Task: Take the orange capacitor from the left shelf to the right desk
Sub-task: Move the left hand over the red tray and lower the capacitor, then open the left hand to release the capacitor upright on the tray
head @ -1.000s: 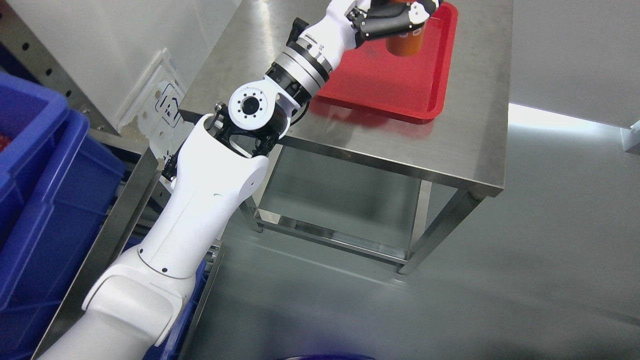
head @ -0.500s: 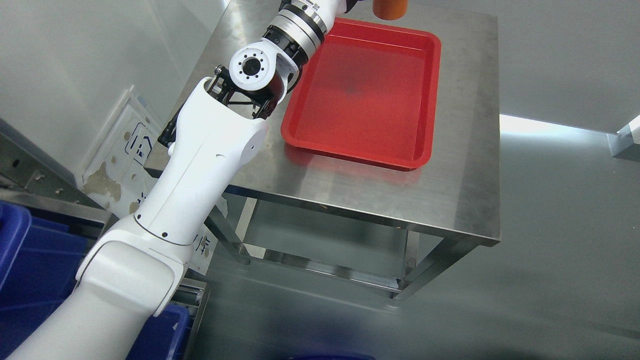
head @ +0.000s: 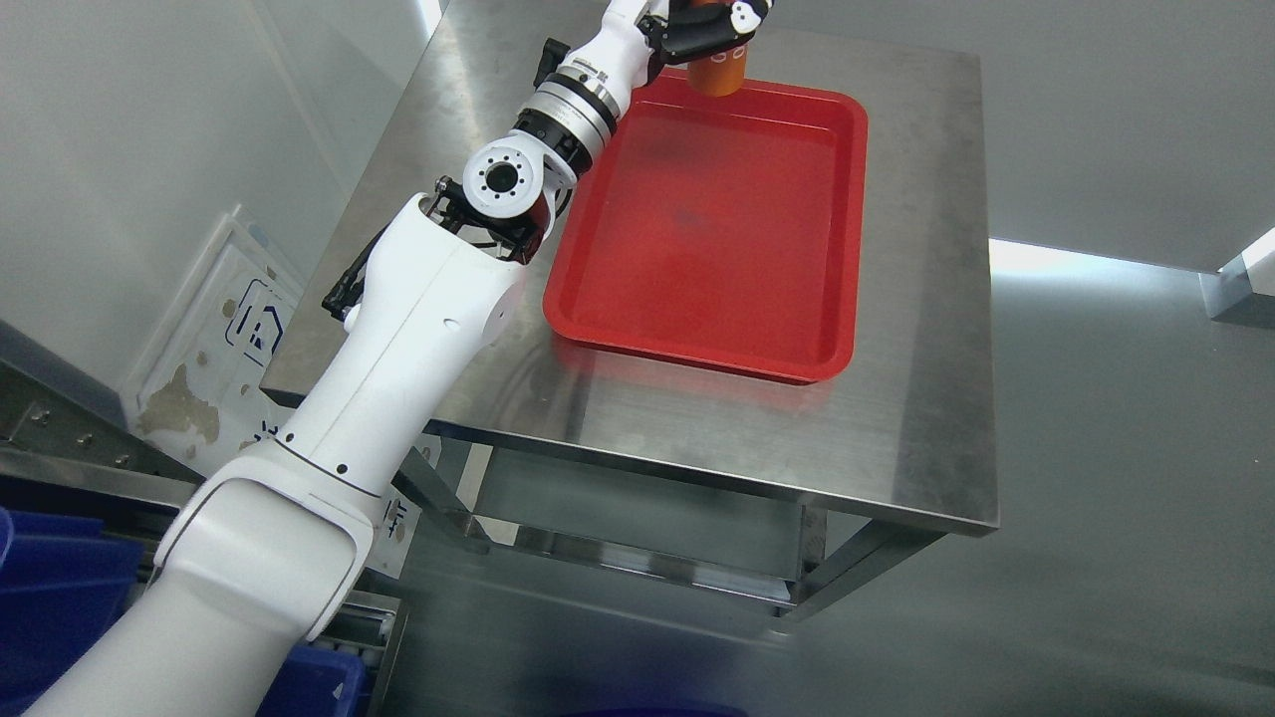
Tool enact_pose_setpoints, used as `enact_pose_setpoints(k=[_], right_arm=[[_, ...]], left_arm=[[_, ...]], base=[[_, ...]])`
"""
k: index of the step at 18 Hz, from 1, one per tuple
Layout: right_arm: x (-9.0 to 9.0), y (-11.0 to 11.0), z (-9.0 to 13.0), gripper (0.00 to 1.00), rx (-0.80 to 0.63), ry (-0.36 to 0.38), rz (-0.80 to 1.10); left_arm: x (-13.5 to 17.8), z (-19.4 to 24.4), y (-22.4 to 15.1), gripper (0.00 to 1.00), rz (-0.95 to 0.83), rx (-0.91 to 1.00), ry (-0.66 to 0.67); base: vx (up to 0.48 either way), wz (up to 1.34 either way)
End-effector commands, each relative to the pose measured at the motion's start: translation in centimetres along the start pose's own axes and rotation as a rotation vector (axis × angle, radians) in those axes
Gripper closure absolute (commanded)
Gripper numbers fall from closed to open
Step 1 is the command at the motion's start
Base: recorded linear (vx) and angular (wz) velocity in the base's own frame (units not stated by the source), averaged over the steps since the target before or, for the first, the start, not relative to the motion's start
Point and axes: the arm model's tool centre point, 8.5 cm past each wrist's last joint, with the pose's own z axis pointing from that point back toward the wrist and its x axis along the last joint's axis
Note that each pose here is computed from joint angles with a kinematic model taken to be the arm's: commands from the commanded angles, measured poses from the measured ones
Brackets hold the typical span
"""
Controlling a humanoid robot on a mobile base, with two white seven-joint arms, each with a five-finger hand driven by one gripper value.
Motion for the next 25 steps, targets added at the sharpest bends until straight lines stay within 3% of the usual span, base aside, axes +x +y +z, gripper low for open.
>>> enact_pose_setpoints(k=[1,4,6,10,13,16,21,25], right_arm=[[-0.7,-1.2,0.0,0.00,-0.023,0.001,-0.008],[-0.7,-1.2,0.0,0.00,-0.023,0.002,-0.008],[-0.7,-1.2,0.0,0.00,-0.023,0.003,-0.008],[-0.7,-1.2,0.0,0.00,-0.023,0.001,-0.008],[-0.7,-1.2,0.0,0.00,-0.023,0.002,-0.008],[-0.7,-1.2,0.0,0.00,-0.023,0.003,-0.008],[-0.7,-1.2,0.0,0.00,-0.023,0.003,-0.008],[-0.7,-1.2,0.0,0.00,-0.023,0.001,-0.008]], left_arm=[[-8.4,3.4,2.3,0.90,-0.044,0.067,0.231],[-9.4,4.0,2.0,0.87,-0.034,0.068,0.254],[-9.5,4.1,1.6,0.71,-0.034,0.048,0.256],[-9.4,3.9,0.9,0.64,-0.041,0.025,0.255],[-9.1,3.7,0.4,0.41,-0.051,0.006,0.246],[-5.5,2.2,1.0,0.13,-0.037,0.021,0.147],[2.1,-0.2,7.3,0.05,0.023,0.170,-0.039],[2.9,0.0,10.8,0.01,0.015,0.261,-0.023]], base=[[0.036,0.00],[0.014,0.00],[0.000,0.00],[0.000,0.00],[0.000,0.00],[0.000,0.00],[0.000,0.00],[0.000,0.00]])
